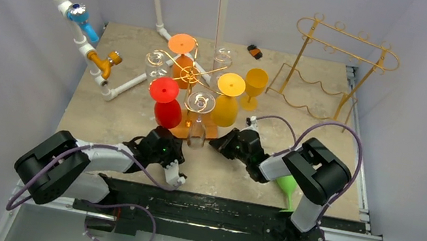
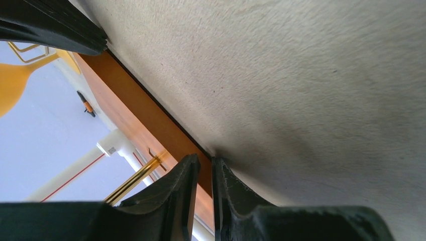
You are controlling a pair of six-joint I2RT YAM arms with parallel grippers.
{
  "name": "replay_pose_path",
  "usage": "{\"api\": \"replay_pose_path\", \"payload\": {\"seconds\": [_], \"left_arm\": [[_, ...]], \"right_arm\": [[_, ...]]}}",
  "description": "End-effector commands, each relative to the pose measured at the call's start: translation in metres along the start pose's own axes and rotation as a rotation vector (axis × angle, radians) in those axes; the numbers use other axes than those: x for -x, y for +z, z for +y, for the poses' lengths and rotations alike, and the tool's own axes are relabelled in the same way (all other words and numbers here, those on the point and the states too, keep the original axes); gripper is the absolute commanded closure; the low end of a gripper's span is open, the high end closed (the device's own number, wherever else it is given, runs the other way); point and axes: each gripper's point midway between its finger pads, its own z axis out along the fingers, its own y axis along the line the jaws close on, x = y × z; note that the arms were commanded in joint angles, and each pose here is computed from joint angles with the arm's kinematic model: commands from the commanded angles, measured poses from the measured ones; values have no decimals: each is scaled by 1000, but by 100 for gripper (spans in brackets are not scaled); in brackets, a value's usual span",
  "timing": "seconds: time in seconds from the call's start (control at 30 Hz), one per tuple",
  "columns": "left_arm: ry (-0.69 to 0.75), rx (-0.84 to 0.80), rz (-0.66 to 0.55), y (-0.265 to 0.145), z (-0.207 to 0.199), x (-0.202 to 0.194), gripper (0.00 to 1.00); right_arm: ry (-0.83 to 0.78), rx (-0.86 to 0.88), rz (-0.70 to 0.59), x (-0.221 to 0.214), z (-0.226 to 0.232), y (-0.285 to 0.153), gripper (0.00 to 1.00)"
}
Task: Place the wine glass upside down on the wine glass rack
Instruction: Move the wine rack to the center of the board.
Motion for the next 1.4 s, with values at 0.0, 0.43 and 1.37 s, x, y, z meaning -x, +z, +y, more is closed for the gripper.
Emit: {"api": "replay_pose_path", "payload": {"seconds": [0.0, 0.43, 1.37], "left_arm": [[-23, -38, 93, 1, -4, -27, 78], [-5, -22, 126, 10, 14, -47, 78], [-19, -51, 103, -17, 18, -51, 31]], "right_arm": [[9, 28, -57, 13, 14, 13, 100], [24, 56, -135, 43, 31, 40, 100], [-146, -1, -172, 70, 44, -26, 62]]}}
